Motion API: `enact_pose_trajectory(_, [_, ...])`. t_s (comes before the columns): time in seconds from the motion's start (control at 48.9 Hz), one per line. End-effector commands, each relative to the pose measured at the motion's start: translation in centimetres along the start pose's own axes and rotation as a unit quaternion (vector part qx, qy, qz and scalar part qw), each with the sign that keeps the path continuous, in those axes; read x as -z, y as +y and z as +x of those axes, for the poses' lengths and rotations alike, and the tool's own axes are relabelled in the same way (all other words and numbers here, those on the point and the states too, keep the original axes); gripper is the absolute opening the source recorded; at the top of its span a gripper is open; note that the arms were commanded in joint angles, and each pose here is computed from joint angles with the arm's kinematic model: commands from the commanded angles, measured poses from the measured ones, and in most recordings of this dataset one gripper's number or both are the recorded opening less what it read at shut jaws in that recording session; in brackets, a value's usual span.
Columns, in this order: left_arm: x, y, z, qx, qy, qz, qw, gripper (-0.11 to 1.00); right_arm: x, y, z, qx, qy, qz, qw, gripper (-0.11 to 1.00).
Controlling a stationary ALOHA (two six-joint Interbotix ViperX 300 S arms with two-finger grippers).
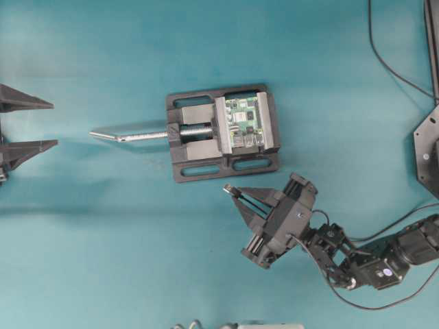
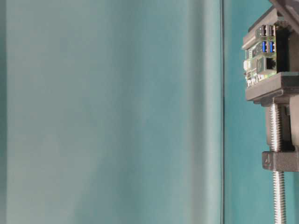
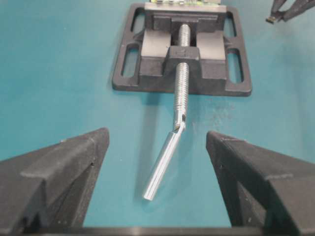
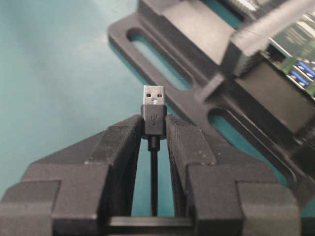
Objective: Insert the USB into the fixed PCB.
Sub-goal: 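Swing the right gripper toward the board, plug pointing at the ports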
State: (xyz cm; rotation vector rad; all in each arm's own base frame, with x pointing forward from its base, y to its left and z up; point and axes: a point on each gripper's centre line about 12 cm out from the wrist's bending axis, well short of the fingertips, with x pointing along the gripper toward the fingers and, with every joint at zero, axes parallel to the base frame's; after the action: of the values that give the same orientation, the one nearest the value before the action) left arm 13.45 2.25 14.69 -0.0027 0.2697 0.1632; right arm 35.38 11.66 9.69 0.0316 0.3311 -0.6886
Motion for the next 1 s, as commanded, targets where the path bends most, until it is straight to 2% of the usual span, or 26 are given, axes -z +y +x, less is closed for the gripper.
enact_pose_trajectory(0.0, [-0.5, 0.1, 0.1, -0.002, -0.005, 0.001, 1.0000, 0.96, -0.8, 0.5, -0.1, 0.021, 0.002, 0.023, 0.9995, 0.21])
enact_pose_trajectory(0.164, [-0.4, 0.1, 0.1, -0.002, -0.004, 0.001, 1.0000, 0.96, -0.8, 0.8, -0.4, 0.077, 0.001, 0.035, 0.9964, 0.21])
enact_pose_trajectory(0.327, [-0.4, 0.1, 0.1, -0.002, -0.004, 0.001, 1.0000, 0.96, -0.9, 0.4, -0.8, 0.138, -0.001, 0.052, 0.9891, 0.21])
enact_pose_trajectory(0.613, [-0.4, 0.1, 0.1, -0.002, -0.004, 0.002, 1.0000, 0.96, -0.7, 0.6, -1.2, 0.194, 0.009, 0.074, 0.9781, 0.22])
enact_pose_trajectory(0.982, [-0.5, 0.1, 0.1, -0.002, -0.005, 0.001, 1.0000, 0.96, -0.4, 0.1, -1.7, 0.264, -0.012, 0.066, 0.9622, 0.22])
